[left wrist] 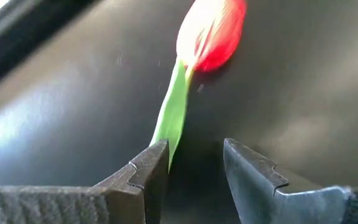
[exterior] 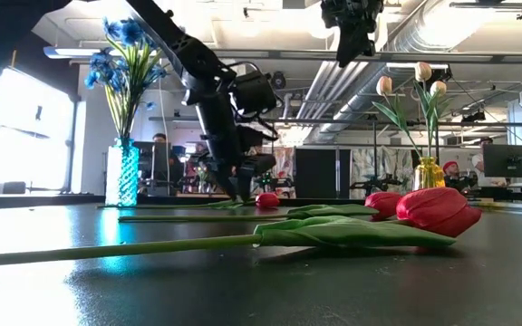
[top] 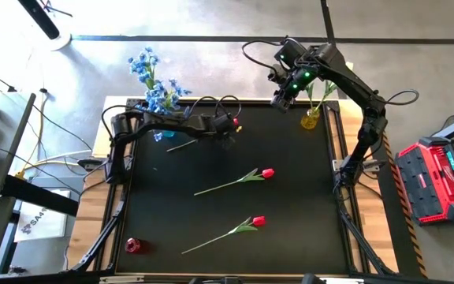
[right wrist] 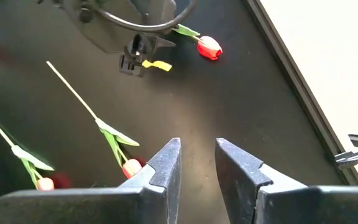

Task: Sort flowers into vase by color
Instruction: Put the top red flower into the red vase

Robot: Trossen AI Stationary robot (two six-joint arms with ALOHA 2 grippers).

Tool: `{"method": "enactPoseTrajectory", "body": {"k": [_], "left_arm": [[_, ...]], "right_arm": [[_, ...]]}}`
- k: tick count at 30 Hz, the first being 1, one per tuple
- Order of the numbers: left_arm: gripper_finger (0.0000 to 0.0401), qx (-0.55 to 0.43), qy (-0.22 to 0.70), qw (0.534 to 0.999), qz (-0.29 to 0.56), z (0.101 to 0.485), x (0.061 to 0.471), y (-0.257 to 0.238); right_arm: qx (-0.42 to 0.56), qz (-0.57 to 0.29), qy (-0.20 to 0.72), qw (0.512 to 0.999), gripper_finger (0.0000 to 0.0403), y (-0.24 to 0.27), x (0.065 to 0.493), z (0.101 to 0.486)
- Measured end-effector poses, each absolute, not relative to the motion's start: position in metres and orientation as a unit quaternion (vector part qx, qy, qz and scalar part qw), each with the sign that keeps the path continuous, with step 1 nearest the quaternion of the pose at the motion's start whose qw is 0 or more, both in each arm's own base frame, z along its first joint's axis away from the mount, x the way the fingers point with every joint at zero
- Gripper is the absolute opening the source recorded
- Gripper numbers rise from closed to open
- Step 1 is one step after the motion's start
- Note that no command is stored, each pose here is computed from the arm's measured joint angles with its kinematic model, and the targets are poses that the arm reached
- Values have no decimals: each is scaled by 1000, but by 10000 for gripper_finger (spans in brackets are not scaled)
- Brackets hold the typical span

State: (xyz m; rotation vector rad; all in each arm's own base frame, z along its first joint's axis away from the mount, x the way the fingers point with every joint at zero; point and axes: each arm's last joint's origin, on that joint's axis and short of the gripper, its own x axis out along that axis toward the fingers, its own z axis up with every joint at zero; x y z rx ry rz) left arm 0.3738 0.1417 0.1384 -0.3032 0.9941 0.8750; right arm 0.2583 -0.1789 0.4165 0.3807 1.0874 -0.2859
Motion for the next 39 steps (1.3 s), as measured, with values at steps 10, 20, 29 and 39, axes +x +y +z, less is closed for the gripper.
{"method": "enactPoseTrajectory", "body": {"k": [10,20,29,39], "left_arm": [[140,-144,458,765,429,131,373,144],[140,-83,449,763,457,133,378,127],[140,-100,443,758,468,133,376,134],[130,-138,446,759,455,132,372,145]], "right_arm": [[174,-129,513,830,87,-179,258,416],[168,-125,514,832,87,-179,258,416],[166,-123,515,832,87,-179,258,416],[166,-119,524,827,87,-178,257,416]]}}
